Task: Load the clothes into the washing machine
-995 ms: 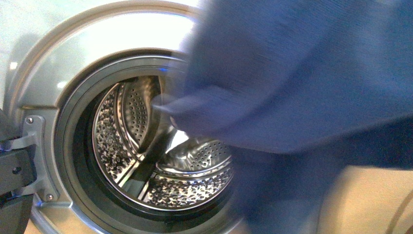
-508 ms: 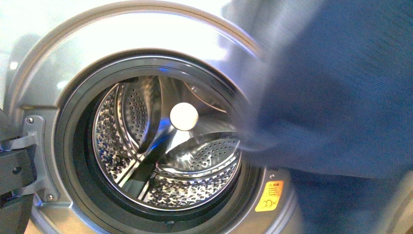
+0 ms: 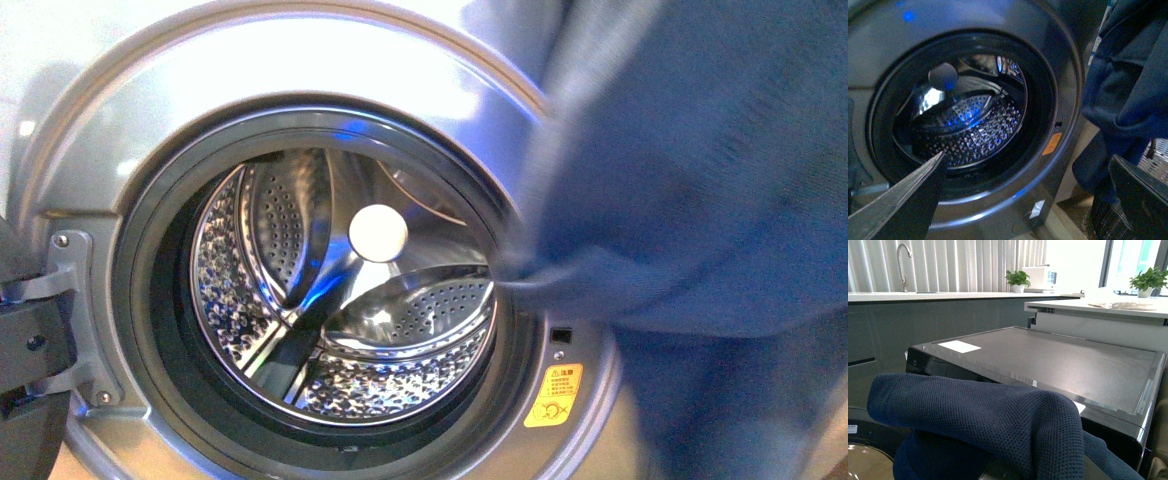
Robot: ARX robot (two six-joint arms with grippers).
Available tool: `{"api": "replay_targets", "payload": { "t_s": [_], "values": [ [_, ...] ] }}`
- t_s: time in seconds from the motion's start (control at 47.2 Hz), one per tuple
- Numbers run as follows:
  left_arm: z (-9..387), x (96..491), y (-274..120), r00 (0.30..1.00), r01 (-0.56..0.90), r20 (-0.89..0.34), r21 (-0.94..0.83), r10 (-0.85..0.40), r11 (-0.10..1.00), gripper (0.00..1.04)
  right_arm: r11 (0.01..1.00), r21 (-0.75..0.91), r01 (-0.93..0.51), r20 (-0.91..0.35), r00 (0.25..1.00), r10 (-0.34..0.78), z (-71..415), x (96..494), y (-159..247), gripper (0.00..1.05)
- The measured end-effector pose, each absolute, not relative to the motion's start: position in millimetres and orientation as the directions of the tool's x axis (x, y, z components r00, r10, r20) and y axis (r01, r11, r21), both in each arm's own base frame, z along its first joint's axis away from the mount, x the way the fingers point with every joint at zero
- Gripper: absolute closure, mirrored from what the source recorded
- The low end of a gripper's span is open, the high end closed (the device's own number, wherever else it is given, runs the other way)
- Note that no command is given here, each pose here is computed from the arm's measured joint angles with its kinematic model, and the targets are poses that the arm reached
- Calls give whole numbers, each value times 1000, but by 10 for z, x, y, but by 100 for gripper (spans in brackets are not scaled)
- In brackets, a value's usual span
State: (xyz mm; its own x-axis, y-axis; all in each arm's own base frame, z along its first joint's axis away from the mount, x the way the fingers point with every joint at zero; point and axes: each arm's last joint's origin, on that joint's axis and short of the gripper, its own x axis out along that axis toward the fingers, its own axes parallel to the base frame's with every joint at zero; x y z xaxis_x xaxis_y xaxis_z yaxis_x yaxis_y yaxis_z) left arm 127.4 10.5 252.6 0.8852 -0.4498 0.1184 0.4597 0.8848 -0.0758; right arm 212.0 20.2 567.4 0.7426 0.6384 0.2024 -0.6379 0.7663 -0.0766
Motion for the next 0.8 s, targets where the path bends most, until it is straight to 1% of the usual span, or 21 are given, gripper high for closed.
{"api": "replay_targets", "payload": {
  "t_s": [0.106, 0.233, 0.317, 0.381, 0.423, 0.508, 0.571, 0.635, 0.804],
  "values": [
    [2775, 1358, 67, 861, 497, 142, -31, -488, 867, 6, 766, -76, -638, 202, 742, 639, 5674, 2120, 202, 101],
    [3117, 1457, -25, 798, 577, 177, 49, -576, 815, 6, 766, -76, -638, 202, 742, 639, 5674, 2120, 202, 101],
    [3410, 1551, -126, 726, 629, 227, 163, -649, 760, 6, 766, -76, -639, 202, 742, 639, 5674, 2120, 202, 101],
    [3595, 1642, -192, 672, 662, 253, 213, -695, 718, 6, 766, -76, -638, 202, 742, 639, 5674, 2120, 202, 101],
    [3705, 1708, -250, 625, 694, 260, 248, -736, 676, 6, 766, -76, -638, 202, 742, 639, 5674, 2120, 202, 101],
    [3805, 1862, -370, 553, 757, 231, 262, -801, 598, 6, 767, -76, -638, 202, 743, 638, 5674, 2120, 202, 101],
    [3847, 1995, -458, 509, 808, 191, 232, -840, 542, 6, 767, -76, -638, 202, 743, 638, 5674, 2120, 202, 101],
    [3851, 2165, -555, 450, 860, 149, 194, -880, 473, 6, 766, -76, -638, 202, 743, 638, 5674, 2120, 202, 101],
    [3854, 2419, -685, 325, 930, 111, 142, -939, 339, 6, 767, -76, -638, 202, 743, 638, 5674, 2120, 202, 101]
  ]
}}
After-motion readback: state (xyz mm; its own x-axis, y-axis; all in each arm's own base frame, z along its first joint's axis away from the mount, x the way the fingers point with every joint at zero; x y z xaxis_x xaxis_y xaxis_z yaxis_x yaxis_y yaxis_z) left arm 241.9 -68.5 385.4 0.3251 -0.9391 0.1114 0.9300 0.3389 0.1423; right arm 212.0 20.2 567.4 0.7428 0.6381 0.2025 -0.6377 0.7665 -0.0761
